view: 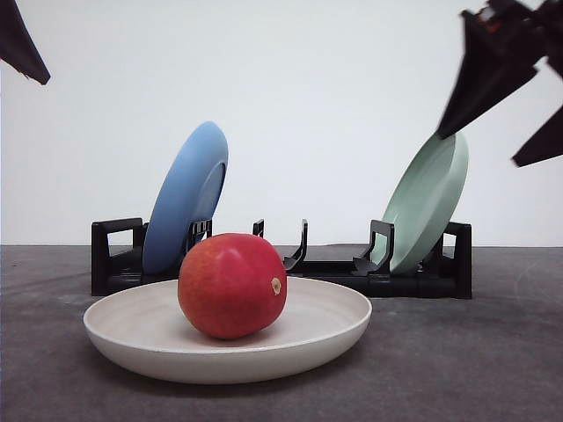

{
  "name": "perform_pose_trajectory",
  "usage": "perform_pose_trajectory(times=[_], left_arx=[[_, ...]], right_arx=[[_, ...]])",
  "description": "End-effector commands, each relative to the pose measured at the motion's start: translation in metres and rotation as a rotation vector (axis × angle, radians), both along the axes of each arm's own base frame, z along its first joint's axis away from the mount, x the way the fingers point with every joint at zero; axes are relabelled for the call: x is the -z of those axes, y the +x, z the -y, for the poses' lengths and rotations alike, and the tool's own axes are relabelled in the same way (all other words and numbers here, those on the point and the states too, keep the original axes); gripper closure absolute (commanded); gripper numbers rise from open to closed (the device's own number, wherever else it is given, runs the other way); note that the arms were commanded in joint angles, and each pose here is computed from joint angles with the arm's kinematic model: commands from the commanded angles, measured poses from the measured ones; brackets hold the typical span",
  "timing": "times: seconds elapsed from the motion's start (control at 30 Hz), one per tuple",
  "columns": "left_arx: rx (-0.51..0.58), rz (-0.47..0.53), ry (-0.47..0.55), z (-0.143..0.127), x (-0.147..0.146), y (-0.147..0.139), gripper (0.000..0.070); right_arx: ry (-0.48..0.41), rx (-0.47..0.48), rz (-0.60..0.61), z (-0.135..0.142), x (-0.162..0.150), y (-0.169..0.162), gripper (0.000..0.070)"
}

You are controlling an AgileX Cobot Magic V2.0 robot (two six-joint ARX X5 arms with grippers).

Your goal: Place pomegranate in white plate

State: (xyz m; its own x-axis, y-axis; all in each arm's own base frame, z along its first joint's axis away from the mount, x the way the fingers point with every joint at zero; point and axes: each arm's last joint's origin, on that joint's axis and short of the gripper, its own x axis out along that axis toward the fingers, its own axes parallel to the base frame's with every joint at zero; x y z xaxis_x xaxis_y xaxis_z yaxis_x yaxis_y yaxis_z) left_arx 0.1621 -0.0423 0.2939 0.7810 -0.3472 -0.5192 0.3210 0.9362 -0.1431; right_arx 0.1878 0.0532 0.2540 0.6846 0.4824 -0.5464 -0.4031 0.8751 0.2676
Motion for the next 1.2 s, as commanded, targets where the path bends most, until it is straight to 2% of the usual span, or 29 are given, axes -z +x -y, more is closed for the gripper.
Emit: perform_pose_trajectory(times=[0.0, 0.2, 0.23, 0.27, 0.3, 0.33, 0.37, 0.43, 1.03, 1.17], left_arx=[[0.004, 0.011, -0.009, 0.001, -0.003, 0.001, 0.0349], [0.004, 0.007, -0.008, 0.001, -0.003, 0.001, 0.0348], [0.004, 0.005, -0.007, 0.001, -0.003, 0.001, 0.0373], [0.004, 0.004, -0.007, 0.001, -0.003, 0.001, 0.0469], [0.004, 0.005, -0.007, 0.001, -0.003, 0.001, 0.0619], [0.003, 0.005, -0.01, 0.001, -0.003, 0.001, 0.0658], [0.002, 0.006, -0.011, 0.001, -0.003, 0.001, 0.068], [0.002, 0.004, -0.01, 0.001, -0.003, 0.001, 0.0689], [0.003, 0.021, -0.009, 0.0, -0.003, -0.001, 0.0684], [-0.001, 0.07, 0.016, -0.006, 0.008, -0.008, 0.0684]], right_arx=[[0.009, -0.002, 0.005, 0.004, -0.001, 0.003, 0.0058], [0.0, 0.034, 0.0, 0.01, 0.0, 0.004, 0.0059], [0.0, 0.035, 0.002, 0.01, 0.0, 0.004, 0.0149], [0.0, 0.035, 0.003, 0.01, 0.0, 0.004, 0.0314], [0.0, 0.035, 0.003, 0.01, 0.0, 0.004, 0.0537], [0.0, 0.034, 0.002, 0.01, 0.0, 0.004, 0.0648], [0.002, 0.033, 0.003, 0.01, 0.0, 0.004, 0.0687], [0.004, 0.032, 0.005, 0.01, -0.001, 0.004, 0.0668], [0.003, 0.032, 0.007, 0.01, -0.001, 0.004, 0.0668], [0.003, 0.032, 0.007, 0.01, -0.001, 0.004, 0.0668]])
